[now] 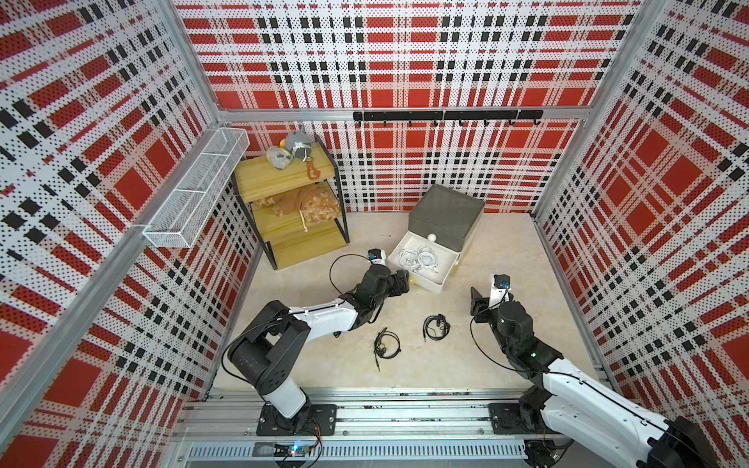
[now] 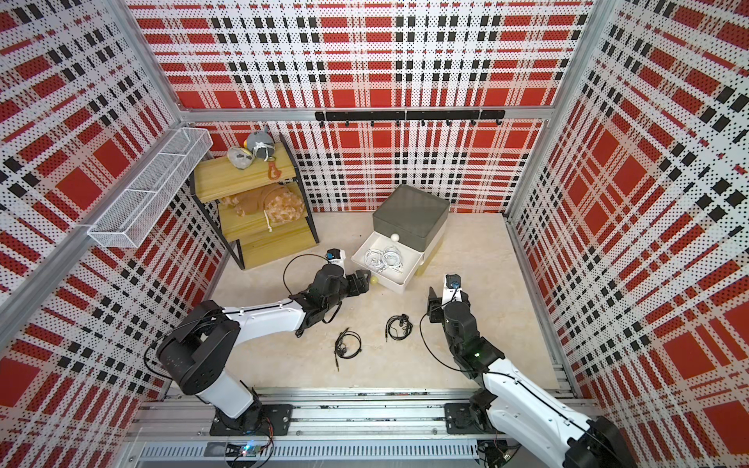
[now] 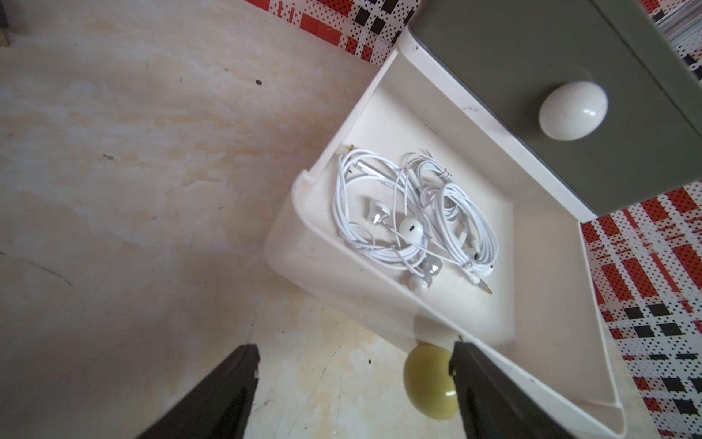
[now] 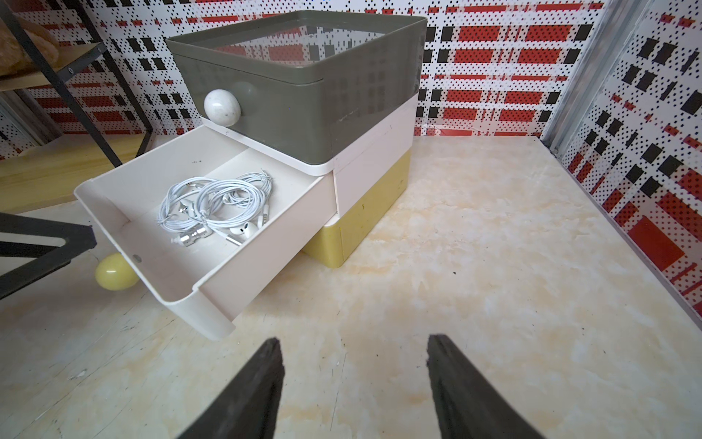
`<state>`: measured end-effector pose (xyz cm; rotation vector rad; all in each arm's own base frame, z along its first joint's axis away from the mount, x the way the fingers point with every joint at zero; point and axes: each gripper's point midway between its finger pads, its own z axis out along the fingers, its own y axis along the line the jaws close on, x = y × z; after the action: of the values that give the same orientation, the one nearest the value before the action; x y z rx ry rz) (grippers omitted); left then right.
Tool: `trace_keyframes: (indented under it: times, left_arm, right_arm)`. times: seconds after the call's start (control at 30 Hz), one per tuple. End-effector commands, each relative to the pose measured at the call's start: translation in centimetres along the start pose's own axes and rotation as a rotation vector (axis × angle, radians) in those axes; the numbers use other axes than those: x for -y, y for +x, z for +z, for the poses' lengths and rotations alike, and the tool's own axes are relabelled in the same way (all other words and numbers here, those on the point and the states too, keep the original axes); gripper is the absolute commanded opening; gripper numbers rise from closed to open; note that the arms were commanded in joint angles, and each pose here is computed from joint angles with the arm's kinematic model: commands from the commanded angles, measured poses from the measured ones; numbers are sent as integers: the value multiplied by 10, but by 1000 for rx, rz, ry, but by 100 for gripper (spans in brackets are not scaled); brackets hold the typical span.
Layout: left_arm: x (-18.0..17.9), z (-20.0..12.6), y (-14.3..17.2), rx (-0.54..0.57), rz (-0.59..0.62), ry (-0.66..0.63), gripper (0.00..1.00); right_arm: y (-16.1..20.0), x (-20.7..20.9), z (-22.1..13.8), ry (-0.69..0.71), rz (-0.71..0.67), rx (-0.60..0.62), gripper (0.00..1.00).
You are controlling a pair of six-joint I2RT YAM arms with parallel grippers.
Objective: Place the wired earphones into the drawer by color
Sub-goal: Close the drawer in the storage box.
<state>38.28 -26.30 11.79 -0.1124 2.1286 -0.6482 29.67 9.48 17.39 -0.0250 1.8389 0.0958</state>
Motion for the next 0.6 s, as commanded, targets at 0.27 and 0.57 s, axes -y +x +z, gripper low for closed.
trace_keyframes:
  times: [0.27, 0.57]
  left_arm:
    - [9, 14, -9, 2, 10, 17, 86]
    - [18, 31, -14, 3, 19, 31, 86]
  right_arm:
    - [-1, 2, 1, 9, 3, 2, 67]
    - [-1, 3, 0, 13, 1, 2, 67]
